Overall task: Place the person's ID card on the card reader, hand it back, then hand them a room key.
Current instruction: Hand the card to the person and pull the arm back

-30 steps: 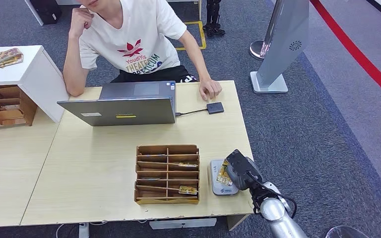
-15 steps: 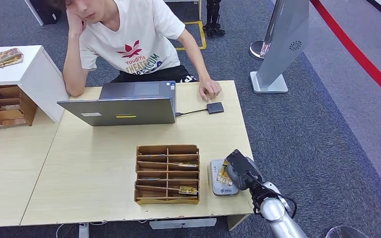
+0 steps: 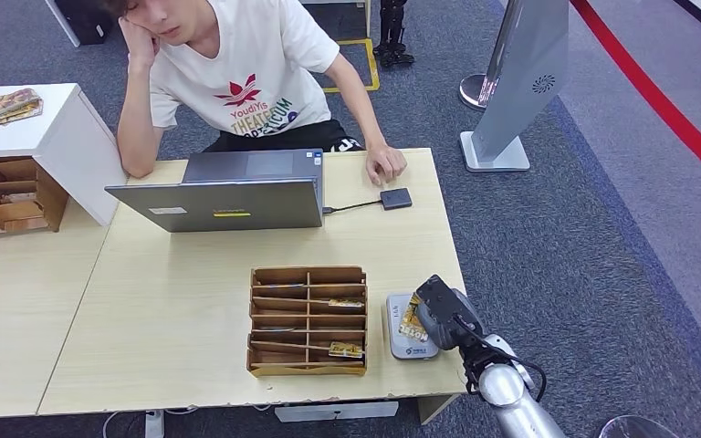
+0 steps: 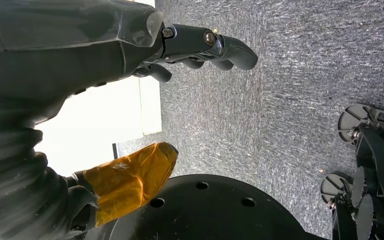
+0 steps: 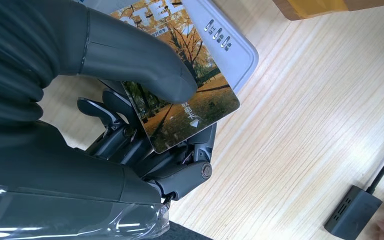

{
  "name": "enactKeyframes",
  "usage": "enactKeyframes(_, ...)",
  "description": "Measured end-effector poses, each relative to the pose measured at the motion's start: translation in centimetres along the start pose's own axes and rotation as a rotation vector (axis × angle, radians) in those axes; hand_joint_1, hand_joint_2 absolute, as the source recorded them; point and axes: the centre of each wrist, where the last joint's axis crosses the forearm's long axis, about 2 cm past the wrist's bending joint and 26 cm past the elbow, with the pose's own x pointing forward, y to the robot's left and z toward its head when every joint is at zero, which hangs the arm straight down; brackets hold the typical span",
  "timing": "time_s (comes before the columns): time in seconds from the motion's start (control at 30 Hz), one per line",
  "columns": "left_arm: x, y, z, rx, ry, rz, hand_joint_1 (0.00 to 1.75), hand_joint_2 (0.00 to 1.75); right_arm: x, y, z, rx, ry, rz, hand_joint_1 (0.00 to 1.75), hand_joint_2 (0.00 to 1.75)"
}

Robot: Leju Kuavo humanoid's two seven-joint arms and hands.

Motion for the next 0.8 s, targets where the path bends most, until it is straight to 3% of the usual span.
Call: enactKeyframes(0.8, -0.01, 0.02, -0.01, 0.000, -0.002, -0.006, 0.00, 1.75, 0.06, -0.05, -0.05, -0.001, -0.002, 0.000, 1.75, 1.75)
